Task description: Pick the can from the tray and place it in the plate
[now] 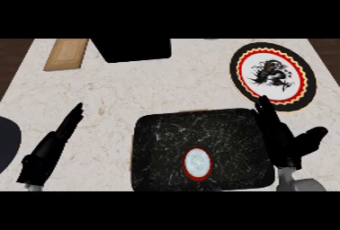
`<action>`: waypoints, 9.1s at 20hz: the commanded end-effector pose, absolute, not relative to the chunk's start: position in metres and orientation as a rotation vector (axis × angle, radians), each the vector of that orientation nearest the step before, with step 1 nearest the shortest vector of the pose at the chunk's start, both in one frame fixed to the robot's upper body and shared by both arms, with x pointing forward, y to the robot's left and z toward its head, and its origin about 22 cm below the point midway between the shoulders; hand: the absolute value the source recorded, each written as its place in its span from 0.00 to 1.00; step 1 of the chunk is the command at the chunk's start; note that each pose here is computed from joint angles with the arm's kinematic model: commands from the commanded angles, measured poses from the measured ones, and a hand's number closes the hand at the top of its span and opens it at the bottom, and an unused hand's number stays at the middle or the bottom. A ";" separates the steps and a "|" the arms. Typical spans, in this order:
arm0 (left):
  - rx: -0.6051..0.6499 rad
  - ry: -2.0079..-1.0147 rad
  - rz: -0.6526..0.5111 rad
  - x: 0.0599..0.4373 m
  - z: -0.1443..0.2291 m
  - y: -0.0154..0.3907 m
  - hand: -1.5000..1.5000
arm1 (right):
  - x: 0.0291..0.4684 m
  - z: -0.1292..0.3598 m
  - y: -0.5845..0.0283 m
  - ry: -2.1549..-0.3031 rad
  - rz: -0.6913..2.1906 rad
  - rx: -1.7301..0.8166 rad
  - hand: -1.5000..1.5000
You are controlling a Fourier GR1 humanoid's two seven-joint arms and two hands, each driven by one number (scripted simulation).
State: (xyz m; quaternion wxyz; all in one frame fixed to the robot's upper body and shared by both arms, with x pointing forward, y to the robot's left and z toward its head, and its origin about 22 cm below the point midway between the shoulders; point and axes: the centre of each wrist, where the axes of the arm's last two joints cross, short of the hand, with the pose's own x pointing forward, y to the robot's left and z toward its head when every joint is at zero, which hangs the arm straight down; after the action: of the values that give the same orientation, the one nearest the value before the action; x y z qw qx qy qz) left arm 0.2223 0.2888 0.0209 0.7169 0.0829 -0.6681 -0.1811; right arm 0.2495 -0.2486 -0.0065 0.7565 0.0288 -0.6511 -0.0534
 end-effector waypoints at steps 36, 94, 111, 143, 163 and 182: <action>0.015 -1.775 -0.459 0.284 0.091 0.257 0.50 | 0.368 0.129 -0.180 -0.252 0.734 -0.111 0.00; 0.034 -1.760 -0.467 0.276 0.076 0.265 0.50 | 0.262 0.030 -0.110 -0.473 1.220 -0.095 1.00; 0.046 -1.758 -0.437 0.273 0.072 0.281 0.50 | 0.170 0.063 -0.103 -1.393 1.318 -0.936 1.00; 0.013 -1.761 -0.477 0.277 0.071 0.261 0.50 | 0.301 0.095 -0.256 -1.504 0.719 -1.255 1.00; -0.018 -1.787 -0.468 0.279 0.081 0.254 0.50 | 0.386 0.025 -0.357 -1.238 0.715 -1.172 0.00; 0.011 -1.771 -0.446 0.263 0.063 0.257 0.50 | 0.382 0.051 -0.395 -1.760 0.172 -0.515 0.00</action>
State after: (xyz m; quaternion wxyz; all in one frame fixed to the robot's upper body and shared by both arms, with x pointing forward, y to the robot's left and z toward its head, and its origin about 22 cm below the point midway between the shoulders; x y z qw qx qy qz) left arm 0.2723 0.2627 0.0727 0.6075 0.0071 -0.7694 -0.1971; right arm 0.3843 -0.3767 0.0374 0.5961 -0.2972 -0.7328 0.1391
